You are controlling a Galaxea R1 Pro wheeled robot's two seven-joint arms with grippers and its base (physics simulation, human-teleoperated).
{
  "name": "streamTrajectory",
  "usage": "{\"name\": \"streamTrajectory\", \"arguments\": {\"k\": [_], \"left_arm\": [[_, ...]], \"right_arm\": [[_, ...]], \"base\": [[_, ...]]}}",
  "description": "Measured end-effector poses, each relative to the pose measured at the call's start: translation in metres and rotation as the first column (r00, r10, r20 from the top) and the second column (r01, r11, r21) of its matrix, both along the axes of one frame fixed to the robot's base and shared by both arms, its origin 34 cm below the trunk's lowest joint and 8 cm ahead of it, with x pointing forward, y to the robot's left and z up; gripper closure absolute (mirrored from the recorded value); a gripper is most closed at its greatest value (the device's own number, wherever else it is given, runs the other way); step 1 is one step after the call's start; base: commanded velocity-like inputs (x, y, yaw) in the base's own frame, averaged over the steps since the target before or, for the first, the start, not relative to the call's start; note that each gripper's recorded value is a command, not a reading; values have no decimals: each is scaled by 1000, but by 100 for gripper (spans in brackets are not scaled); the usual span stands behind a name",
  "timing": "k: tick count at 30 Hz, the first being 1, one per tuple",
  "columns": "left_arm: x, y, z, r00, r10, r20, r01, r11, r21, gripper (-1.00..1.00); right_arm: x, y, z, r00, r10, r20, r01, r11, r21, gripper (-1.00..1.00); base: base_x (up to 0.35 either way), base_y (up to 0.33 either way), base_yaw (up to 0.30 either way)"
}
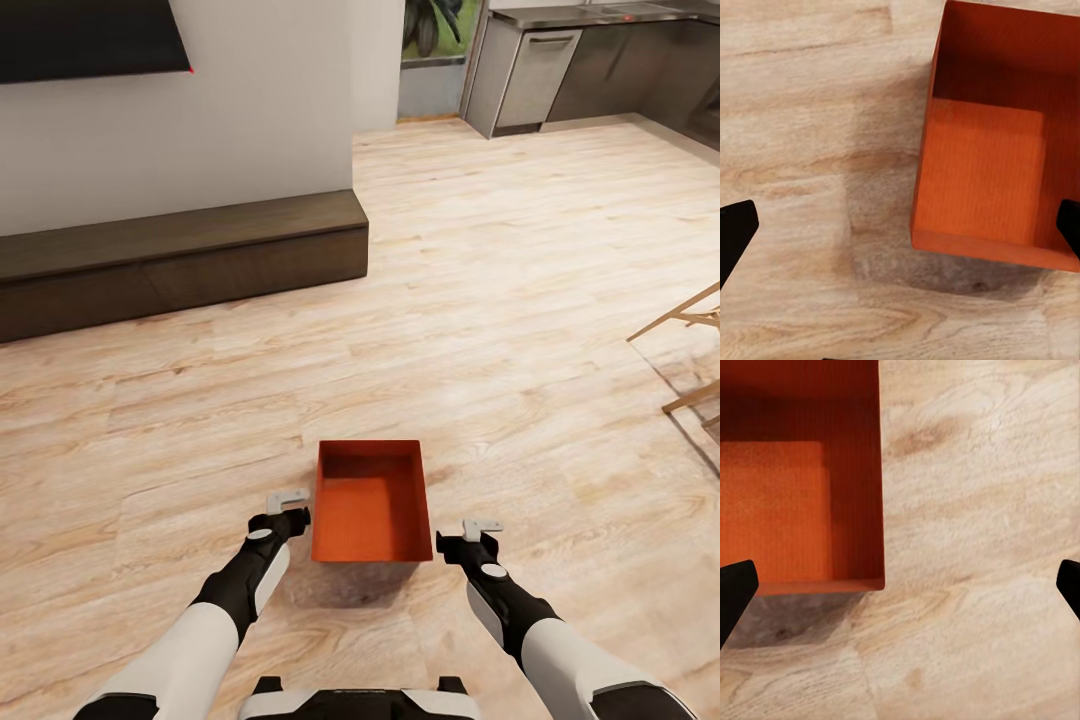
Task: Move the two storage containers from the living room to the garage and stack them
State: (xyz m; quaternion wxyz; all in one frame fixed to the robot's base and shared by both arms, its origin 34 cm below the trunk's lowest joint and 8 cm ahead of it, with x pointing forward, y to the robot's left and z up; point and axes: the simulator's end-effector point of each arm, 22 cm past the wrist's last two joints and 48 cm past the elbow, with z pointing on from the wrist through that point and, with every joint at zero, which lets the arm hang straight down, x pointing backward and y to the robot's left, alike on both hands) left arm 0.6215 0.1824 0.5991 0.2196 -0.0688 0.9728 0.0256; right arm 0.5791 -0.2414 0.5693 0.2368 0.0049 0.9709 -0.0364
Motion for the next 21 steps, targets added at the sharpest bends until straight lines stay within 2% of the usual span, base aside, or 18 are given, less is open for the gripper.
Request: {"name": "streamTrajectory", "arguments": {"k": [21], "left_arm": [[8,2,-18,1000,12,1,-12,1000,-3,-100]], "right_arm": [[6,1,-19,1000,10,-8,-10,1000,-1,-100]], "base": [[0,0,0]]}}
